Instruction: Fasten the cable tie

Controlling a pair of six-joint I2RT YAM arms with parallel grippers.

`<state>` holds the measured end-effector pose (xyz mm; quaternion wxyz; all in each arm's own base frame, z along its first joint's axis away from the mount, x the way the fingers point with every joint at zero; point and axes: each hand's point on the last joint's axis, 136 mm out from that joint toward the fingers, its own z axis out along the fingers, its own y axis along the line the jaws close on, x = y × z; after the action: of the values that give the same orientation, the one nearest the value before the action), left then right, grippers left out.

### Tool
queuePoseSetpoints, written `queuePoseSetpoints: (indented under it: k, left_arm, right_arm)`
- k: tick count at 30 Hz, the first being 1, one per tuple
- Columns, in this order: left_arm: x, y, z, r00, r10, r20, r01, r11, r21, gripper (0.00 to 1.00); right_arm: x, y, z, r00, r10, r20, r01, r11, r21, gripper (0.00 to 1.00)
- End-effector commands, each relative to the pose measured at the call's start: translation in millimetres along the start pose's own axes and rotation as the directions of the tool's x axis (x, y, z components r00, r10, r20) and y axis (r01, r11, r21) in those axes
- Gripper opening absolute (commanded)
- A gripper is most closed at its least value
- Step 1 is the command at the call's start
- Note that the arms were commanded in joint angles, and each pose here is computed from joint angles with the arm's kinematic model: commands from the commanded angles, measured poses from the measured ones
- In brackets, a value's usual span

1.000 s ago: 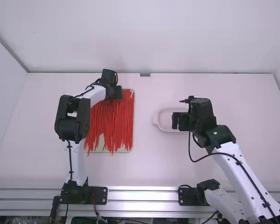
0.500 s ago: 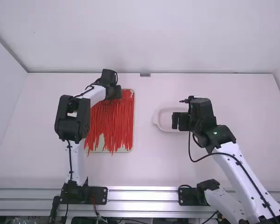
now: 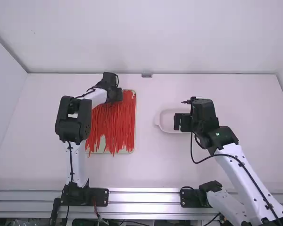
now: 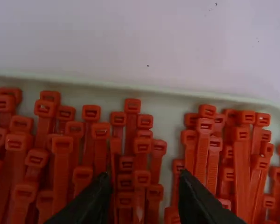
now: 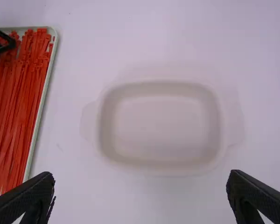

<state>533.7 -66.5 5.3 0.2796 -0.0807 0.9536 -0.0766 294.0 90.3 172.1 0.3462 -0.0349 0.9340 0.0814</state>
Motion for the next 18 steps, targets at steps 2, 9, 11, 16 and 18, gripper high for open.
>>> queuePoseSetpoints:
  k: [2,9,11,16,18]
  left_arm:
    - [7.2,8.7,6.3,1.000,-0.016,-0.017,0.015,1.000,-0.018,0.37]
    - [6.3,8.3,6.4,1.000,-0.014,-0.013,0.014,1.000,-0.017,0.26]
    - [6.2,8.5,6.4,1.000,-0.015,-0.013,0.015,1.000,-0.017,0.25]
    - [6.0,9.7,6.4,1.000,-0.017,-0.013,0.017,1.000,-0.019,0.18]
    - [5.2,13.0,6.2,1.000,-0.021,-0.011,0.021,0.999,-0.026,0.15]
  right_arm:
    - [-11.0,0.9,-4.4,1.000,0.003,0.022,-0.003,1.000,0.002,0.98]
    - [-11.1,0.9,-4.4,1.000,0.004,0.022,-0.004,1.000,0.002,0.98]
    - [-11.3,1.1,-4.4,1.000,0.003,0.023,-0.003,1.000,0.001,0.98]
    - [-11.9,1.2,-4.4,1.000,0.004,0.026,-0.004,1.000,0.000,0.98]
    - [-12.2,1.2,-4.4,1.000,0.004,0.027,-0.004,1.000,0.001,0.98]
